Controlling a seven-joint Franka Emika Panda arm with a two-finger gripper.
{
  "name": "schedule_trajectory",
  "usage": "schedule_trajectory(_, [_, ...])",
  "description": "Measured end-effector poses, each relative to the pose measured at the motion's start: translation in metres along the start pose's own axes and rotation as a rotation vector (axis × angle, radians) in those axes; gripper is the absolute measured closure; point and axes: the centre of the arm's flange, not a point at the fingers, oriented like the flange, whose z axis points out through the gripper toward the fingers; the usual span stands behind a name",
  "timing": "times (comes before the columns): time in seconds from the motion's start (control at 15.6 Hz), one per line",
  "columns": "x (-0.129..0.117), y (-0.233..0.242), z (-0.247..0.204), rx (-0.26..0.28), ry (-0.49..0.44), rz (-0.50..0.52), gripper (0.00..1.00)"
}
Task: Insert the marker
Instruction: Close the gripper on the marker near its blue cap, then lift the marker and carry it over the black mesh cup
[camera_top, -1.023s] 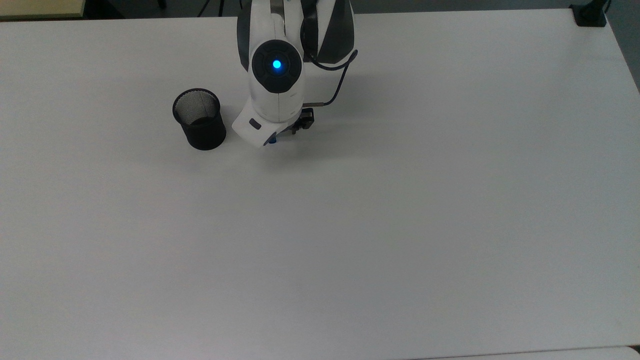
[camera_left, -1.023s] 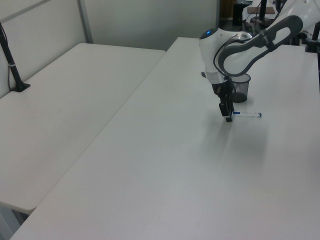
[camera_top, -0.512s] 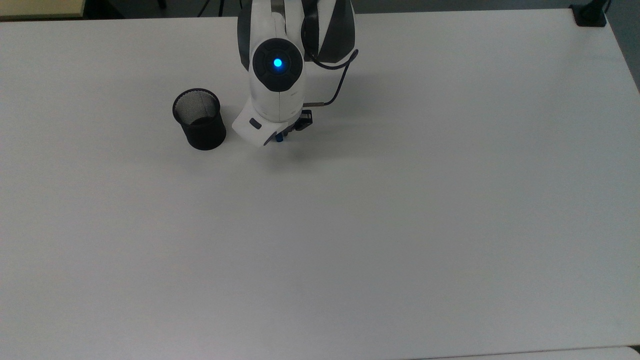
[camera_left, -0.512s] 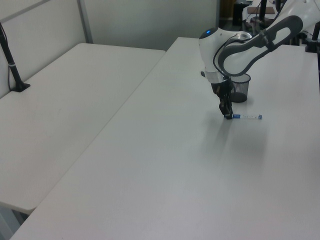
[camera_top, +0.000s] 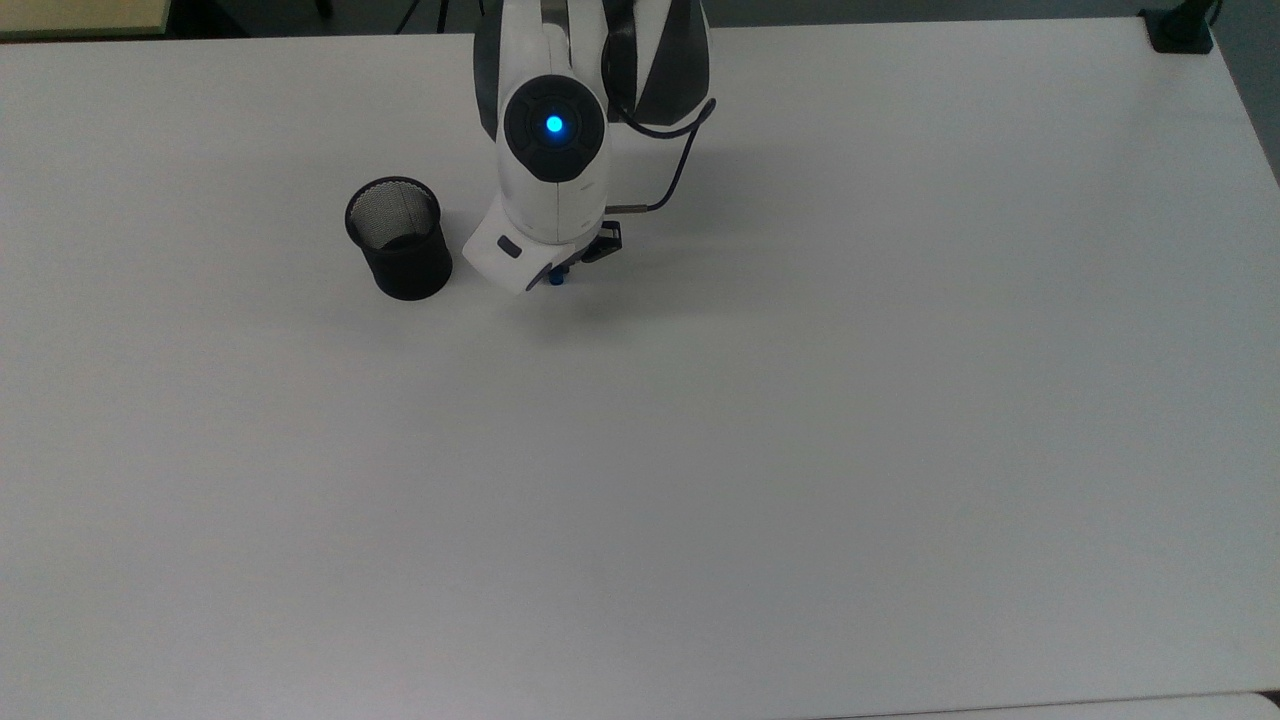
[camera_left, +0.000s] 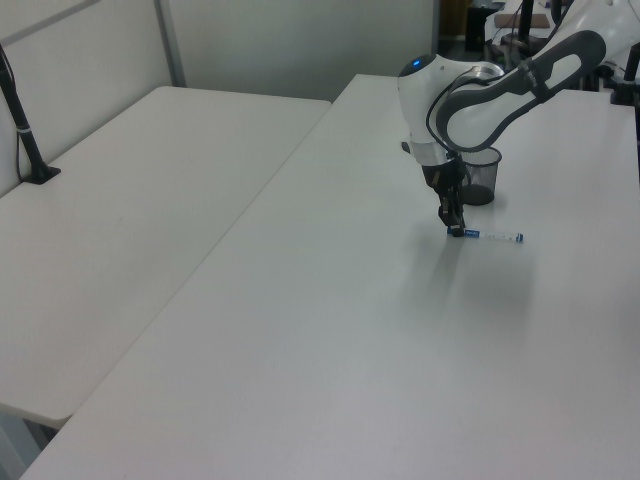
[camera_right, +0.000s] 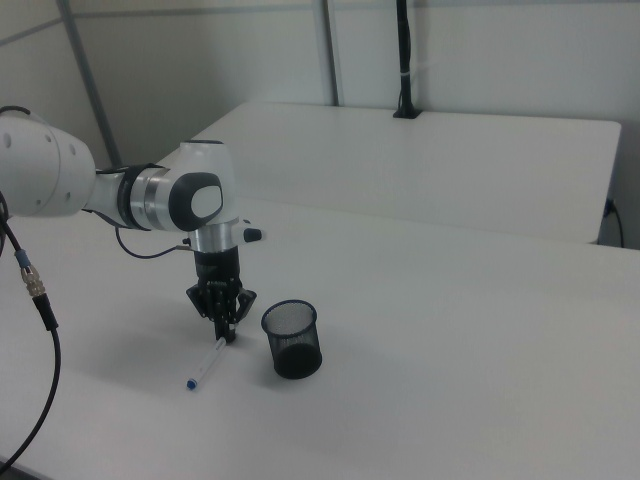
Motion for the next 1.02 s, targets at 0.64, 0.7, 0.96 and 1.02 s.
schedule_trajectory(0.64, [-0.003,0.016,-0.048,-0.002,0.087,0.043,0.83])
schedule_trajectory(0.7, [-0.007,0.022,-0.059,-0.001,0.106,0.053,0.83])
schedule_trajectory(0.96, [-0.033,0.052,-0.105,0.006,0.158,0.101,0.83])
schedule_trajectory(1.02, [-0.041,0.061,-0.118,0.010,0.174,0.116,0.83])
